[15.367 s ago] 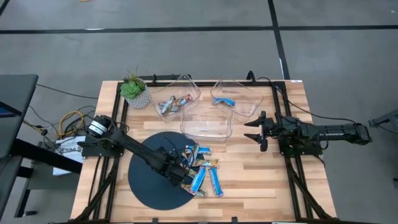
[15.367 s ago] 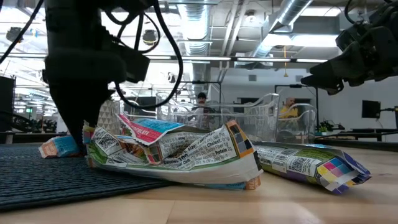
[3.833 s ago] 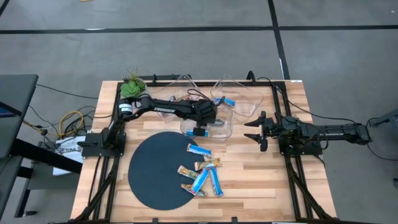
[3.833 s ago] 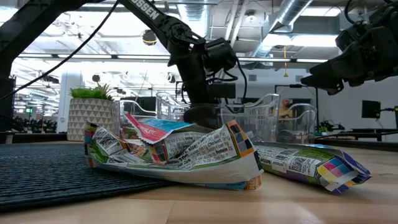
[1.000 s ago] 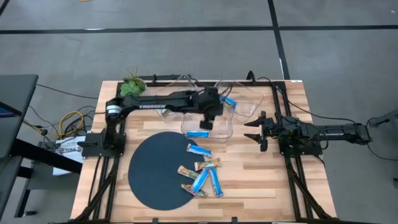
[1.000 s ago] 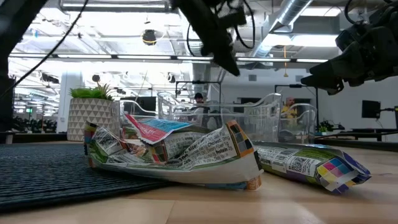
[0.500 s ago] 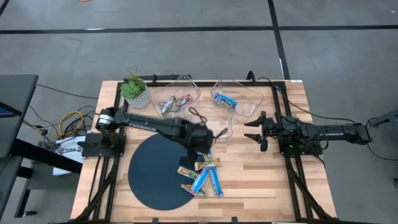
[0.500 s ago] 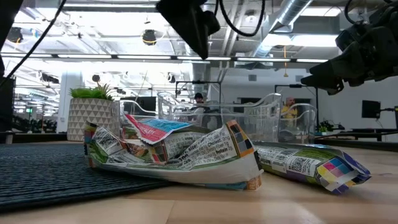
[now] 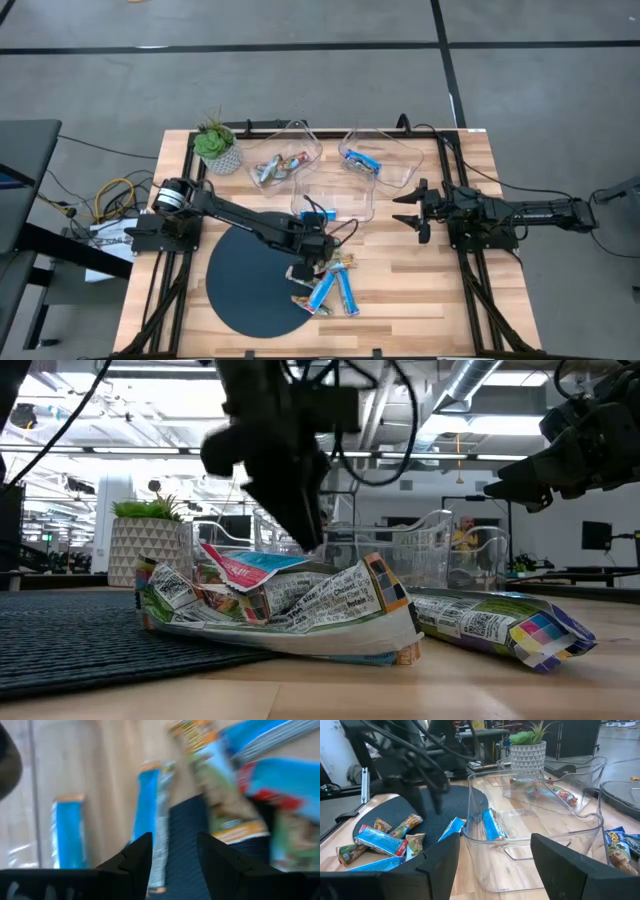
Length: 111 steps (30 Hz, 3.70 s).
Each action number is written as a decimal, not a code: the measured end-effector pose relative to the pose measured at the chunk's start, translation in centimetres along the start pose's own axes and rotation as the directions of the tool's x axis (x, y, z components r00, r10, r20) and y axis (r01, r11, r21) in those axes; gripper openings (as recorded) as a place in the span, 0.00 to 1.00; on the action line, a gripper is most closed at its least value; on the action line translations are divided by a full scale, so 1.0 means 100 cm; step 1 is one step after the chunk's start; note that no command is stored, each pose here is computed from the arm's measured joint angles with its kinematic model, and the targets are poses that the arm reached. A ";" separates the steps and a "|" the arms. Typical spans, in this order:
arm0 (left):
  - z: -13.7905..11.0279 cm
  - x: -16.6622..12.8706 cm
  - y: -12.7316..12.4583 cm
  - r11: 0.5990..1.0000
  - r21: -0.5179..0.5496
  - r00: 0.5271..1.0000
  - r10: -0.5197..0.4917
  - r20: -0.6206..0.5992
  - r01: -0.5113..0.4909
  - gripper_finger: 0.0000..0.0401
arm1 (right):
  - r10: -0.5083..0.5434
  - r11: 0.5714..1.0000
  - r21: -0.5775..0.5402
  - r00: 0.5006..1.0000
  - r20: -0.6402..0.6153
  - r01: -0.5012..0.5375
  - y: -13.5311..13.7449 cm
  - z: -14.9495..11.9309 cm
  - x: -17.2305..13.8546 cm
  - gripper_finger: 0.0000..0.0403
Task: Pick and place Granola Bars by type
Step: Put the yellow granola bar into the middle transparent bin, then put the red granola bar into the left transparent bin
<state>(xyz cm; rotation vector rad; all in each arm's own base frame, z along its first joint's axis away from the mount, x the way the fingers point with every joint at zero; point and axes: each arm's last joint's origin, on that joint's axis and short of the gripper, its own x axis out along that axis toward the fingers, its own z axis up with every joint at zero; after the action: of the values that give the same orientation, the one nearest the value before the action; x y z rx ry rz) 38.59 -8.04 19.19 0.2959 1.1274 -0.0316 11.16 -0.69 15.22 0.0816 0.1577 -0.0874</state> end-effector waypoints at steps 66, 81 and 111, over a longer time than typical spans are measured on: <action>0.011 -0.041 0.046 0.971 -0.039 0.961 0.239 0.137 -0.236 0.10 | -0.001 1.000 -0.001 1.000 -0.017 0.001 0.000 -0.002 0.000 0.59; -0.008 -0.055 0.137 0.917 -0.260 0.931 0.343 0.126 -0.302 0.10 | -0.001 1.000 -0.001 1.000 -0.017 0.001 0.000 -0.002 0.000 0.59; -0.007 -0.045 0.111 0.975 -0.162 0.963 0.183 0.196 -0.152 0.40 | -0.001 1.000 -0.001 1.000 -0.017 0.001 0.000 -0.002 0.000 0.59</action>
<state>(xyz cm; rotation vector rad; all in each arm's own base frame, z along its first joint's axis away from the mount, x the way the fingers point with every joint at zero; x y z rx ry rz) 37.92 2.23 25.32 0.2505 0.8862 0.1657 11.13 -0.68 15.06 0.0815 0.1750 -0.0877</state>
